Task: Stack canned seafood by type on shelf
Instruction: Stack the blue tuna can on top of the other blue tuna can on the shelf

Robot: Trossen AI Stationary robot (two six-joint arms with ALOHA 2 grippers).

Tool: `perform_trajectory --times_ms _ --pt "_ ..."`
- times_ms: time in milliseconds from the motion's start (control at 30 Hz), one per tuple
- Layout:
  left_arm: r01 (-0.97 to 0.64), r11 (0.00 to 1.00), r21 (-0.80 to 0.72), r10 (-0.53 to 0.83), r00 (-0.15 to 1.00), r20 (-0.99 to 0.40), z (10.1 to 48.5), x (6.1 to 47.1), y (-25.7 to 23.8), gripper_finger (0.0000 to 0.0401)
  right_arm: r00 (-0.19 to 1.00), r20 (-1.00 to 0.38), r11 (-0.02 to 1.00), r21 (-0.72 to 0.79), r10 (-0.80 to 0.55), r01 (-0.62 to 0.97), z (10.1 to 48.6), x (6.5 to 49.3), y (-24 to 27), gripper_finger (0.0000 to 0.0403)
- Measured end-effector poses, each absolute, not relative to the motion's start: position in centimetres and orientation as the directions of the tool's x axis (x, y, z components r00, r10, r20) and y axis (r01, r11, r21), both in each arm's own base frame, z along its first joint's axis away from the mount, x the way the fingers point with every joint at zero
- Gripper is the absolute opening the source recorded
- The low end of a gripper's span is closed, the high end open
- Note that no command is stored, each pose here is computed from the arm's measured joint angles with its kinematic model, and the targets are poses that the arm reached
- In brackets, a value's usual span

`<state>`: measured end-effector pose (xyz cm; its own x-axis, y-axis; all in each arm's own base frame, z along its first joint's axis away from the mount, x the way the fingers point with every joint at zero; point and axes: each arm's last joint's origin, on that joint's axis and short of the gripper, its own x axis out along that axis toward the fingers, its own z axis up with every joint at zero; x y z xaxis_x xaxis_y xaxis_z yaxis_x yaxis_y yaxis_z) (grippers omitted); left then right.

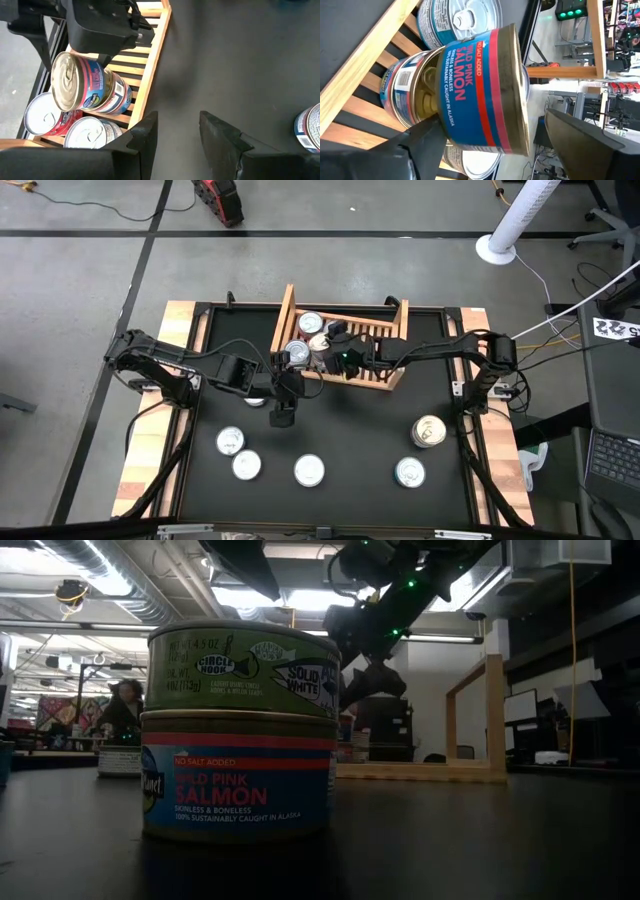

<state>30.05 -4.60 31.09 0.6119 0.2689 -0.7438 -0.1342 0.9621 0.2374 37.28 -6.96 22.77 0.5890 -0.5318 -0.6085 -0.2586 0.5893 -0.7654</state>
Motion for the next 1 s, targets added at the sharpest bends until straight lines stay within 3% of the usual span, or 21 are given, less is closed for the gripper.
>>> perform_trajectory --times_ms 1000 --pt "-0.15 0.963 0.223 0.267 0.612 -0.745 31.1 30.0 -4.6 0.0139 0.524 -0.655 0.611 -0.737 -0.543 -0.289 22.5 36.6 -8.1 0.0326"
